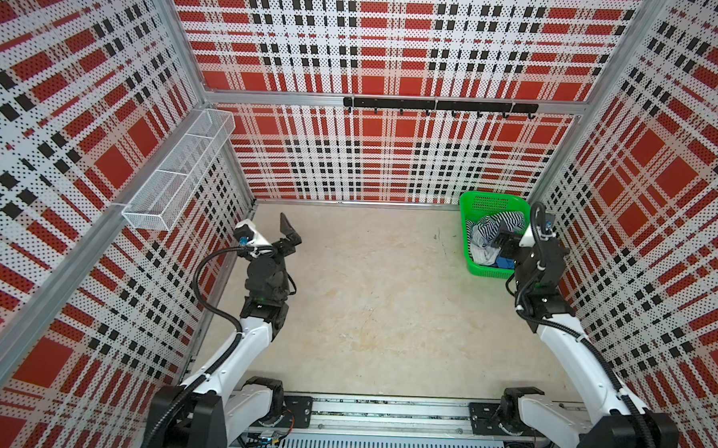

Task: Fold and stack the tank tops
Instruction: 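Reach the right gripper into the green basket and grasp the striped tank top, then lift the tank top with the right gripper while the left gripper approaches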

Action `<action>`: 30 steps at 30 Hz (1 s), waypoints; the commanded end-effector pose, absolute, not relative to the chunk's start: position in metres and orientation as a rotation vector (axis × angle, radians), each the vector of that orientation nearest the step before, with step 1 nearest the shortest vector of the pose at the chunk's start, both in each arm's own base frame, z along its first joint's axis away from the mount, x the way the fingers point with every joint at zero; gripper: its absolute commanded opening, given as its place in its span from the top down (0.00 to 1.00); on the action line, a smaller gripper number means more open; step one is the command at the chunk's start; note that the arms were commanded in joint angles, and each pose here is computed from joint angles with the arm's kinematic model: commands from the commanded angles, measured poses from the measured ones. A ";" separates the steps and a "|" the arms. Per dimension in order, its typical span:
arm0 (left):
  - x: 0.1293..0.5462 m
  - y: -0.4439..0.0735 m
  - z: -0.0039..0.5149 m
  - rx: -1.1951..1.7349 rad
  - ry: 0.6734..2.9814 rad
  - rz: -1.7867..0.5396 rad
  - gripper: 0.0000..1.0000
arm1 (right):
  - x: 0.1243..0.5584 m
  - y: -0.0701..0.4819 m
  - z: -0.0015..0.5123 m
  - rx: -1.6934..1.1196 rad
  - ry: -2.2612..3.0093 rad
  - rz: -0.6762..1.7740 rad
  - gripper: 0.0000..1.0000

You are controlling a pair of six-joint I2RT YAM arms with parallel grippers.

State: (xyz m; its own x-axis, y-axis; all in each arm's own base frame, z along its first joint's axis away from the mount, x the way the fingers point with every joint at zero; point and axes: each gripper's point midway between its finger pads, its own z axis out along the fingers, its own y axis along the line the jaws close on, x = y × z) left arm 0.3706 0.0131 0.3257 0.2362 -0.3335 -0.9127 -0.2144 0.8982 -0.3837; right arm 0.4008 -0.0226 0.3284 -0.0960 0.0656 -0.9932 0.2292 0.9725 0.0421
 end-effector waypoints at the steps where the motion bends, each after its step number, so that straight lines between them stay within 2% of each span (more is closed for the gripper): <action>1: 0.378 -0.028 0.275 -0.468 1.628 -0.134 0.01 | 0.419 -0.033 0.256 0.218 2.032 -0.227 0.00; 6: 0.369 -0.084 0.265 -0.370 1.717 -0.220 0.03 | 0.485 -0.042 0.235 0.231 2.140 -0.208 0.00; 10: 0.356 -0.116 0.247 -0.320 1.781 -0.308 0.03 | 0.531 -0.051 0.198 0.289 2.201 -0.181 0.00; 15: 0.345 -0.128 0.230 -0.303 1.823 -0.341 0.03 | 0.576 -0.047 0.158 0.280 2.227 -0.130 0.00; 20: 0.341 -0.125 0.224 -0.309 1.832 -0.341 0.03 | 0.597 -0.057 0.116 0.348 2.294 -0.131 0.01; 21: 0.341 -0.124 0.224 -0.311 1.832 -0.340 0.03 | 0.599 -0.057 0.114 0.357 2.295 -0.112 0.04; 22: 0.340 -0.124 0.224 -0.312 1.830 -0.341 0.03 | 0.601 -0.056 0.116 0.361 2.290 -0.095 0.13; 27: 0.343 -0.123 0.226 -0.320 1.819 -0.347 0.03 | 0.596 -0.055 0.162 0.352 2.216 -0.077 0.75; 30: 0.346 -0.127 0.227 -0.312 1.815 -0.368 0.03 | 0.584 -0.056 0.214 0.326 2.141 -0.091 1.00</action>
